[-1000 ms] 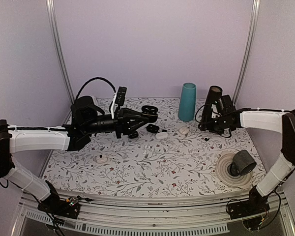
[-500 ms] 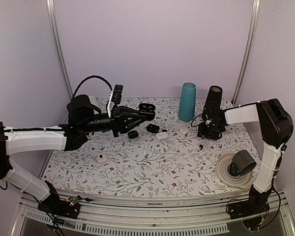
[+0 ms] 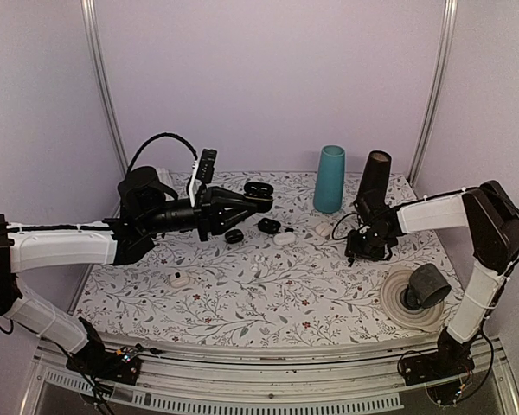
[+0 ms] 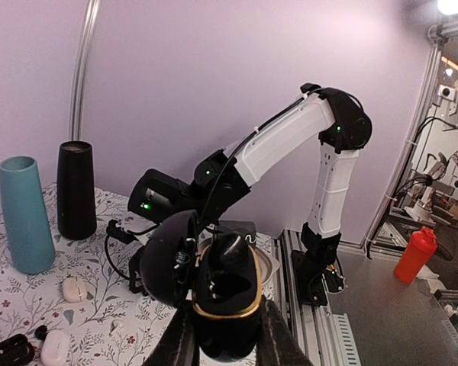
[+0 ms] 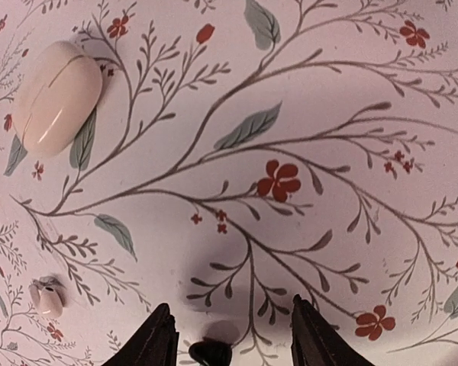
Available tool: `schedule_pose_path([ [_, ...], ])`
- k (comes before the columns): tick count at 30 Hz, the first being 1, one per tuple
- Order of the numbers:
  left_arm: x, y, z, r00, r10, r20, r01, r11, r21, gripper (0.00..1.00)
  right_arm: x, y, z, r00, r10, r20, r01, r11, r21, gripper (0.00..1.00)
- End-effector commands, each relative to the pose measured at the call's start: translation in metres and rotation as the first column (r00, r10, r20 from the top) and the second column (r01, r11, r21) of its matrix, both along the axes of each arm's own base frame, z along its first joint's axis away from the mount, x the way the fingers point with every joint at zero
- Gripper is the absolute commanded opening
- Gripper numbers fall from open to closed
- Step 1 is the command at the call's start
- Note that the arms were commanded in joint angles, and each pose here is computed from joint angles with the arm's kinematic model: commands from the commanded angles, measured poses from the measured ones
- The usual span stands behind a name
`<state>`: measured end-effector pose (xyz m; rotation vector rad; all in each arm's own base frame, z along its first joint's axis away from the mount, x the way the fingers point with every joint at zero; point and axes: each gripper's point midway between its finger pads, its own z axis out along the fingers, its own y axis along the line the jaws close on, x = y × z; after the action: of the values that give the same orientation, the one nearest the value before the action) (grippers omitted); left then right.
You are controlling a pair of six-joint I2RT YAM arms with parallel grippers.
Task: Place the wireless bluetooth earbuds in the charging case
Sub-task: Pick up the left earbud from the center of the board.
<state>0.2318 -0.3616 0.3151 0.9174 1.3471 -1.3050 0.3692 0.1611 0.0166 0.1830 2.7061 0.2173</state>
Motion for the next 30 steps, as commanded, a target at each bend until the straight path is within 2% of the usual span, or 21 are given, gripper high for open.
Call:
schedule_pose_path([
  [1,0.004,0.002,0.003,1.000,0.006,0.015,-0.006,1.000,-0.007,0.00,-0.031,0.000,-0.007,0.997,-0.010,-0.073,0.010,1.000,-0.004,0.51],
  [21,0.002,0.004,0.004,1.000,0.008,0.015,-0.008,1.000,-0.014,0.00,-0.039,0.023,-0.011,0.995,0.042,-0.086,-0.048,0.996,-0.069,0.28],
  [27,0.003,0.004,0.002,1.000,0.010,0.015,-0.010,1.000,-0.012,0.00,-0.043,0.037,-0.007,0.994,0.074,-0.086,-0.080,0.994,-0.074,0.28],
  [30,0.003,0.004,0.002,1.000,0.011,0.017,-0.011,1.000,-0.012,0.00,-0.048,0.046,-0.004,0.992,0.094,-0.087,-0.099,0.993,-0.058,0.34],
])
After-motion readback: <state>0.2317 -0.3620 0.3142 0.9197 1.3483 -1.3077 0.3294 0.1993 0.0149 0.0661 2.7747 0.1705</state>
